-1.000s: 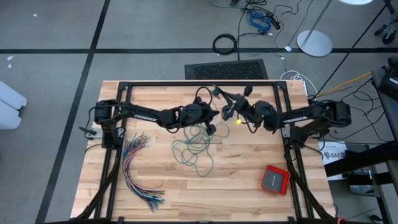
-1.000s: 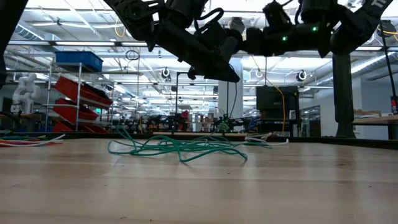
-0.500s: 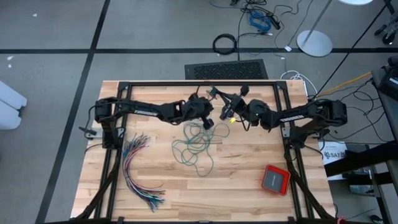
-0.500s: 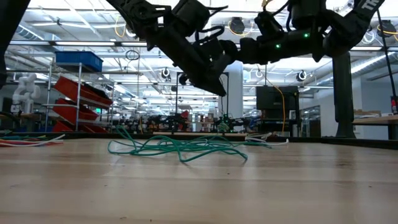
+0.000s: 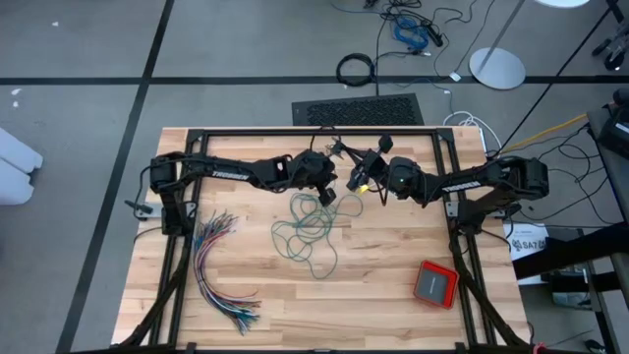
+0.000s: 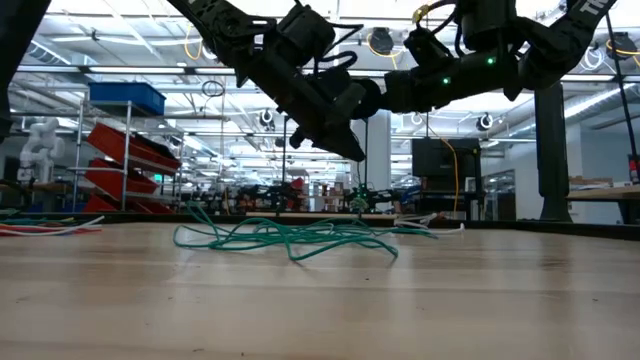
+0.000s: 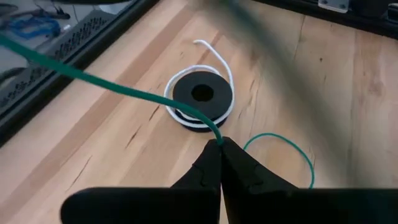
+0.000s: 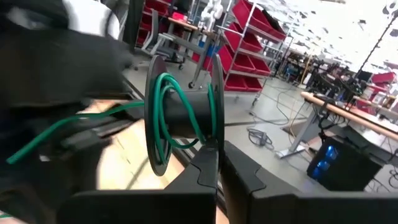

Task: Coil cords
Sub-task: Coil the green wire onto the spool

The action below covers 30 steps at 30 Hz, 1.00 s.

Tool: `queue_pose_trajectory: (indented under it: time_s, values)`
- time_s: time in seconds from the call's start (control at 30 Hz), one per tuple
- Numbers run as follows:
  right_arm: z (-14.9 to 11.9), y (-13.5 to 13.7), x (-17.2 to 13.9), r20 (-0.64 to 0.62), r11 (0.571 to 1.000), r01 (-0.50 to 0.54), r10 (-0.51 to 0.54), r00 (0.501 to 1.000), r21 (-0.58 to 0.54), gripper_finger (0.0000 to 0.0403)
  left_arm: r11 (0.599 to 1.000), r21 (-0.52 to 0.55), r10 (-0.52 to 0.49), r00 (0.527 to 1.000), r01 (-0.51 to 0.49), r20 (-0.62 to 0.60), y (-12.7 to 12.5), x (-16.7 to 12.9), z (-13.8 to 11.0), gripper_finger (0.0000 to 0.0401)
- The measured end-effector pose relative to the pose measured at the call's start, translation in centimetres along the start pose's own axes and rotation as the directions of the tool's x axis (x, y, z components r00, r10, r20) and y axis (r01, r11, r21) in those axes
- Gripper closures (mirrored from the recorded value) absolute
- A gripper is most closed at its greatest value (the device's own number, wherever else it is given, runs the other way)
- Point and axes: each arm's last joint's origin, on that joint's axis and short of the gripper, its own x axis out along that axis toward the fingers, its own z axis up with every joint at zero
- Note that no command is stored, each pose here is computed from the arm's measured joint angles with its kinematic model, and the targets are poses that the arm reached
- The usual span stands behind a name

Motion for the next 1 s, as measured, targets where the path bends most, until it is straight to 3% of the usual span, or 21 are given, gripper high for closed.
queue_pose_trajectory:
  time_s: [0.33, 0.5, 0.6, 0.77, 0.9, 1.0]
  values:
    - [-0.6, -0.1, 0.6, 0.025, 0.994, 0.018, -0.021, 0.999, 0.109, 0.0403, 0.993, 0.097, 0.052, 0.995, -0.061, 0.086, -1.6, -0.2, 0.5, 0.0401]
    - [-0.3, -0.6, -0.4, 0.164, 0.978, 0.022, -0.057, 0.985, 0.208, 0.0403, 0.986, 0.149, 0.059, 0.99, -0.078, 0.128, -1.8, -0.6, 1.0, 0.0401]
    - [-0.5, -1.1, -1.5, 0.279, 0.962, -0.039, -0.039, 0.959, 0.269, 0.0403, 0.975, 0.197, 0.072, 0.982, -0.106, 0.175, -2.2, -1.6, 1.8, 0.0401]
    - [-1.5, -2.0, -3.6, 0.372, 0.909, -0.095, -0.07, 0.925, 0.407, 0.0403, 0.943, 0.319, 0.007, 0.96, -0.1, 0.28, -3.5, -4.0, 3.5, 0.0401]
    - [-1.5, -1.4, -3.4, 0.369, 0.874, -0.13, -0.06, 0.927, 0.469, 0.0403, 0.919, 0.389, -0.076, 0.94, -0.064, 0.333, -4.3, -4.8, 4.2, 0.0401]
    - [-0.4, -0.3, -2.7, 0.39, 0.871, -0.147, -0.055, 0.919, 0.469, 0.0403, 0.908, 0.413, -0.101, 0.922, -0.068, 0.375, -4.4, -4.6, 4.5, 0.0401]
